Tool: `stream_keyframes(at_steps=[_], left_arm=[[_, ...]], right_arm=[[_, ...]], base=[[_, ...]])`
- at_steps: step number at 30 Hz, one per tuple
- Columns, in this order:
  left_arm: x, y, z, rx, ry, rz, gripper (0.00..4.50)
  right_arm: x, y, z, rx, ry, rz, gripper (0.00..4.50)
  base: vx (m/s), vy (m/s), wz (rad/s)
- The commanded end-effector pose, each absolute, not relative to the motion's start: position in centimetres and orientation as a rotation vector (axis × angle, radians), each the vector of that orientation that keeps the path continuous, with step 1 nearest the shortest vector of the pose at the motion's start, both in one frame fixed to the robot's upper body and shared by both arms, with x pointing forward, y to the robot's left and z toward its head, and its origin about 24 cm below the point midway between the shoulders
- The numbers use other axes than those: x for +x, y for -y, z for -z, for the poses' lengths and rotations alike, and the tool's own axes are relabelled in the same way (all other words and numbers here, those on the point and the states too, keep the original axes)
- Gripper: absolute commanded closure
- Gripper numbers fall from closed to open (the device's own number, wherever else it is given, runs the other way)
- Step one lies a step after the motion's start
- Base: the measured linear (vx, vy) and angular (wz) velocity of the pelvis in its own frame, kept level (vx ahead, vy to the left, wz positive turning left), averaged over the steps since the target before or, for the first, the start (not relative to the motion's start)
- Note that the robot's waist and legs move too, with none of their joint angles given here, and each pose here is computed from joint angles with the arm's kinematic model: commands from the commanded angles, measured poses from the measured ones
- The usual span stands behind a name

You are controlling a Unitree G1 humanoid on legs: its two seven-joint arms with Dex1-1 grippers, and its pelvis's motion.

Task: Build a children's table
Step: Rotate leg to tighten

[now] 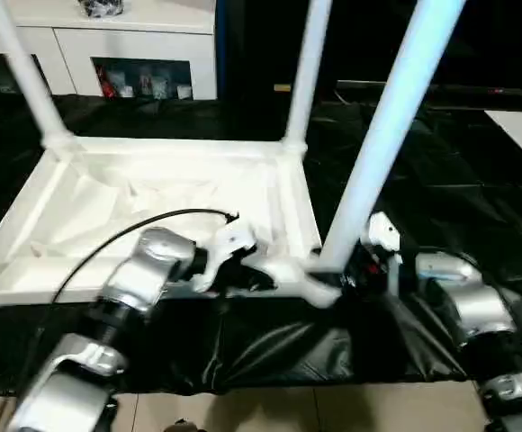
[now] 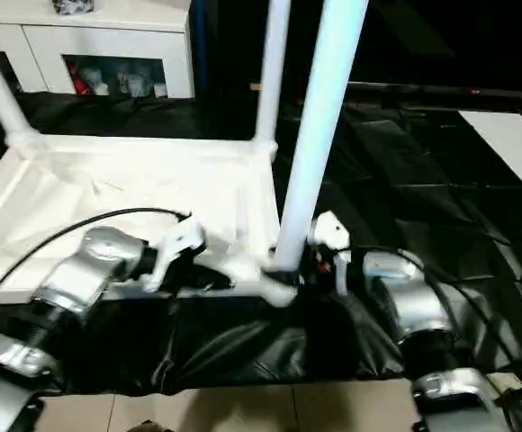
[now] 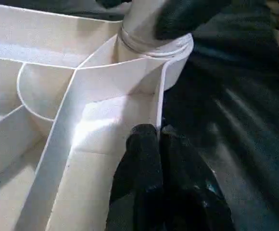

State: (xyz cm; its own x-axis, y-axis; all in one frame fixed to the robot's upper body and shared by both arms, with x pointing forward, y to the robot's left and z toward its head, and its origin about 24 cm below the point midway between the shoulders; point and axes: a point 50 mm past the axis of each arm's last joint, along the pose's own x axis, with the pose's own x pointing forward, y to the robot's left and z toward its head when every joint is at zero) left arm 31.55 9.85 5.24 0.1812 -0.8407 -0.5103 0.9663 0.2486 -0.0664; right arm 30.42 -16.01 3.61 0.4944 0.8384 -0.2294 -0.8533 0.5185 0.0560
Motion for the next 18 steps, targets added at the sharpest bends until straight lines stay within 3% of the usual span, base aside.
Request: stream_keyframes(at_steps=[1,2,3,6,9,10,11,12,16,18], left_arm=[[32.0,-8.0,-5.8,0.291,-0.459,1.246,4.50],[32.1,-7.6,-5.9,0.284,-0.452,1.229,4.50],[32.4,-6.1,-6.2,0.251,-0.425,1.157,4.50],[32.0,-4.5,-6.2,0.253,-0.404,1.163,4.50],[31.8,-4.0,-6.2,0.261,-0.395,1.184,4.50],[31.8,-4.0,-6.2,0.262,-0.393,1.188,4.50],[31.8,-4.1,-6.2,0.268,-0.390,1.198,4.50],[31.8,-4.2,-6.3,0.272,-0.389,1.205,4.50],[31.8,-5.1,-6.3,0.298,-0.382,1.236,4.50],[31.7,-5.8,-6.5,0.305,-0.380,1.260,4.50]], right_arm=[[29.4,13.6,-1.8,-0.029,-0.300,-1.054,2.55],[29.4,13.2,-1.7,-0.005,-0.288,-1.027,2.55],[29.2,11.5,-1.2,0.107,-0.255,-0.897,2.55],[29.6,9.2,-0.5,0.154,-0.291,-0.733,2.56],[30.0,8.0,-0.6,0.180,-0.297,-0.692,2.56],[30.0,7.9,-0.7,0.182,-0.293,-0.694,2.56],[30.2,7.9,-0.8,0.173,-0.283,-0.691,2.00],[30.2,7.9,-0.9,0.164,-0.278,-0.690,1.86],[30.4,8.5,-1.2,0.139,-0.275,-0.701,1.50],[30.5,9.7,-1.7,0.073,-0.272,-0.734,1.37]], base=[[0.000,0.000,0.00],[0.000,0.000,0.00],[0.000,0.000,0.00],[0.000,0.000,0.00],[0.000,0.000,0.00],[0.000,0.000,0.00],[0.000,0.000,0.00],[0.000,0.000,0.00],[0.000,0.000,0.00],[0.000,0.000,0.00]])
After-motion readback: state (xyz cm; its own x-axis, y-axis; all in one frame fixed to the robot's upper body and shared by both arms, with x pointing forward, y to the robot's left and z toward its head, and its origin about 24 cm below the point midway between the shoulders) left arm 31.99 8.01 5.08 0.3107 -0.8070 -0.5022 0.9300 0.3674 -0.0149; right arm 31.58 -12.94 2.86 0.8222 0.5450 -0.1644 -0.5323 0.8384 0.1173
